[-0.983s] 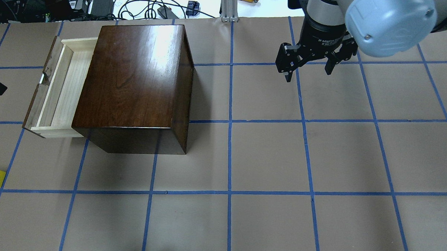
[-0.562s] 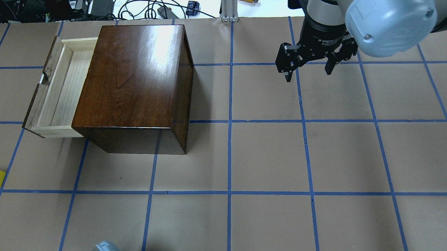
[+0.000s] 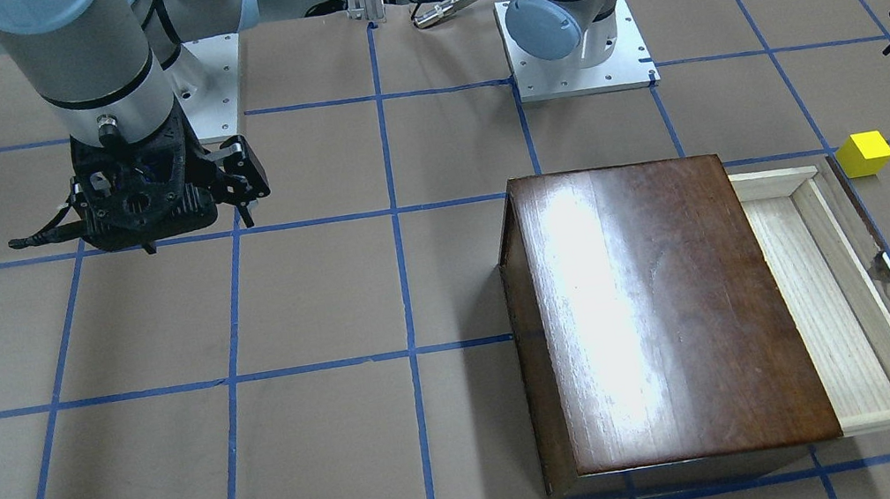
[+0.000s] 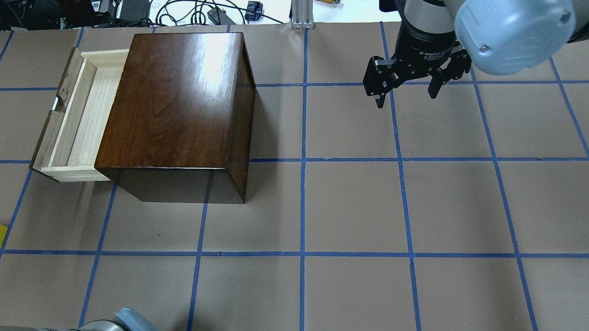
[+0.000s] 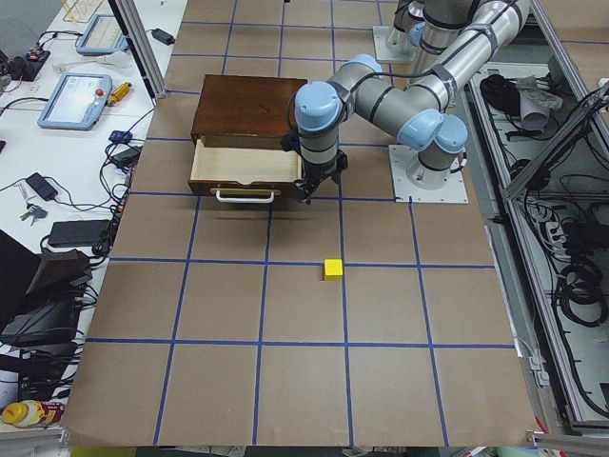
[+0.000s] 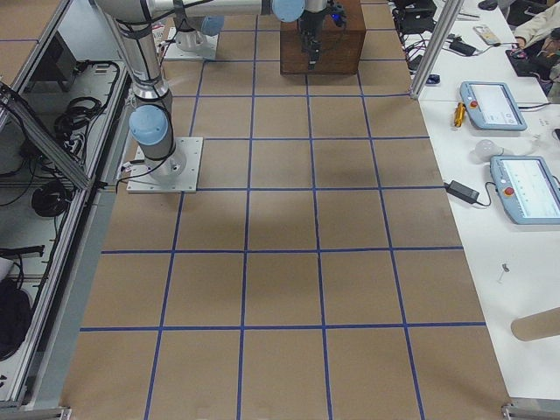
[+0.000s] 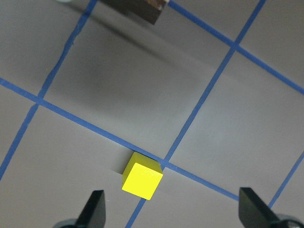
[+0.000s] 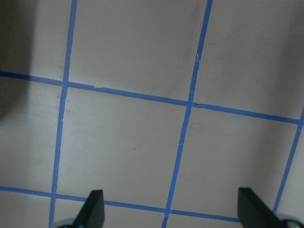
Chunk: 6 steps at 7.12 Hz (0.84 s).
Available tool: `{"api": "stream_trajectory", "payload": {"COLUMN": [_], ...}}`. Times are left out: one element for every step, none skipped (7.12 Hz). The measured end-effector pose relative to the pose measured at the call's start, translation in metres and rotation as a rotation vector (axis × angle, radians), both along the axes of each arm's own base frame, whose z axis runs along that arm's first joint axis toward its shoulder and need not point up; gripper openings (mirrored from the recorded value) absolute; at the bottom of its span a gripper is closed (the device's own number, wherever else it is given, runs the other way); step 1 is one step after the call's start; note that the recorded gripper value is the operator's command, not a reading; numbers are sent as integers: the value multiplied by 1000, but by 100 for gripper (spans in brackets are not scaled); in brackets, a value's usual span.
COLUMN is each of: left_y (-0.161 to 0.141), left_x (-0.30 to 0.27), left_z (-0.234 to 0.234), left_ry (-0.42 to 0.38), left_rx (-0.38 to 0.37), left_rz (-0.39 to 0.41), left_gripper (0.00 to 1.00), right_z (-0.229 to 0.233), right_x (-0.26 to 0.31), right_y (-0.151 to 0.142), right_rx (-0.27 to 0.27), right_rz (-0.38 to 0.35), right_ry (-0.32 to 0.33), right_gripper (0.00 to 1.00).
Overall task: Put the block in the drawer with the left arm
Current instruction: 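Move the left gripper down toward the yellow cube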
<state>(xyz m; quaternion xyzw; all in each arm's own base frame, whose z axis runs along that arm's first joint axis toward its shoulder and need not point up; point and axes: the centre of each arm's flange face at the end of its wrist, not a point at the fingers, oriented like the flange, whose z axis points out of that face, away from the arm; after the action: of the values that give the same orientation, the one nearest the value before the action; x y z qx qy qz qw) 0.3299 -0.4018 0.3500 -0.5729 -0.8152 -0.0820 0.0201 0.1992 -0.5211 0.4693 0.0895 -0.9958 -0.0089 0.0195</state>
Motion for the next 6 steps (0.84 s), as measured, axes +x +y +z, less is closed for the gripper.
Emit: {"api": "stream_trajectory", "payload": {"left_y": [1,5,11,16,20,25], "left_x": [8,17,24,28,30,31], "left_z": [-28,-52,-71,-86,-98,-109], "left_ry": [-24,-25,-12,-5,-11,-11], "left_rx": [7,12,18,19,14,3], "left_rz": [-98,-163,-196,-223,-249,-268], "left_gripper": [100,100,100,100,100,100], "right_z": [0,0,0,0,0,0], "right_x": [0,0,0,0,0,0], "right_y": [0,0,0,0,0,0], "right_rx": [0,0,0,0,0,0], "right_rz": [0,0,0,0,0,-1], "right_ry": [0,0,0,0,0,0], "right_gripper": [100,100,100,100,100,100]}}
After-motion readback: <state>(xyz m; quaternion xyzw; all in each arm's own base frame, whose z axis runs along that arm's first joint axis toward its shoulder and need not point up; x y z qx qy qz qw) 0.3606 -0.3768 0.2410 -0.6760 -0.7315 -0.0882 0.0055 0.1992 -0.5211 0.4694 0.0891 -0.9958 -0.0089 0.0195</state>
